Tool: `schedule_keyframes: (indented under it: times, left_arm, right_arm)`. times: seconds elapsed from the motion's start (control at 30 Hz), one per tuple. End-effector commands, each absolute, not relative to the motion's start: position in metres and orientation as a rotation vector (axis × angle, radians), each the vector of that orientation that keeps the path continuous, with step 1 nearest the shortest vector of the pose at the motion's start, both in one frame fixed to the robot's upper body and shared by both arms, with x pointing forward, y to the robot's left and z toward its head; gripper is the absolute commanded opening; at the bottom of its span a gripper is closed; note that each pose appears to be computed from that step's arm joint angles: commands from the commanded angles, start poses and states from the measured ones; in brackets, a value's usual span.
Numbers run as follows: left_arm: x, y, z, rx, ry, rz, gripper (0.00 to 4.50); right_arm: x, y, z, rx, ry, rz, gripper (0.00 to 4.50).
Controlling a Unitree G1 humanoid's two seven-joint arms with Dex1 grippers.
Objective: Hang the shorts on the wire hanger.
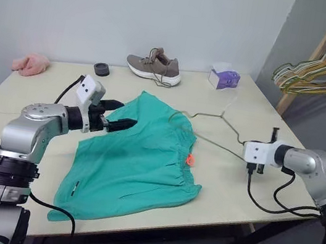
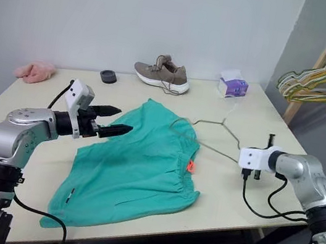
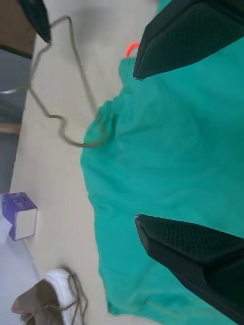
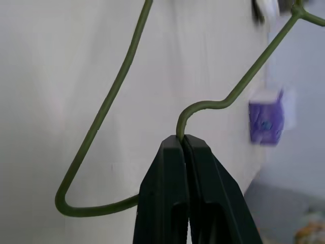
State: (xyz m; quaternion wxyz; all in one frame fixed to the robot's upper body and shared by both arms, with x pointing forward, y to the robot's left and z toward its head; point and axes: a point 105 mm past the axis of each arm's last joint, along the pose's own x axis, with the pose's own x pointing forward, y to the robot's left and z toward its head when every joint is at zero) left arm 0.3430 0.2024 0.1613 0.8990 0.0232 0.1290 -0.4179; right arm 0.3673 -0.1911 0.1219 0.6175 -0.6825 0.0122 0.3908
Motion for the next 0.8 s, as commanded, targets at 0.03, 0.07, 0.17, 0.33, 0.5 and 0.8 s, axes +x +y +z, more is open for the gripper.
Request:
schedule_keyframes:
  times: [0.03,0.07,0.17,0.33,0.5,0.8]
  left_arm:
    - [0.329,0.207,0.165,-0.03,0.363,-0.943,4.5]
    - [0.324,0.205,0.162,-0.035,0.399,-0.97,4.5]
    - [0.311,0.201,0.154,-0.045,0.476,-1.035,4.5]
    - [0.302,0.193,0.139,-0.041,0.558,-1.088,4.5]
    - [0.282,0.177,0.137,-0.062,0.591,-1.223,4.5]
    - [0.273,0.178,0.126,0.015,0.644,-1.248,2.06]
  right_arm:
    - [0.363,-0.151,0.154,-1.708,-0.283,0.951,0.02]
    - [0.361,-0.143,0.158,-1.718,-0.338,0.967,0.02]
    - [0.355,-0.127,0.164,-1.73,-0.453,1.005,0.02]
    - [0.344,-0.101,0.178,-1.7,-0.637,1.053,0.02]
    - [0.341,-0.093,0.179,-1.697,-0.669,1.078,0.02]
    - [0.339,-0.09,0.177,-1.67,-0.664,1.097,0.0]
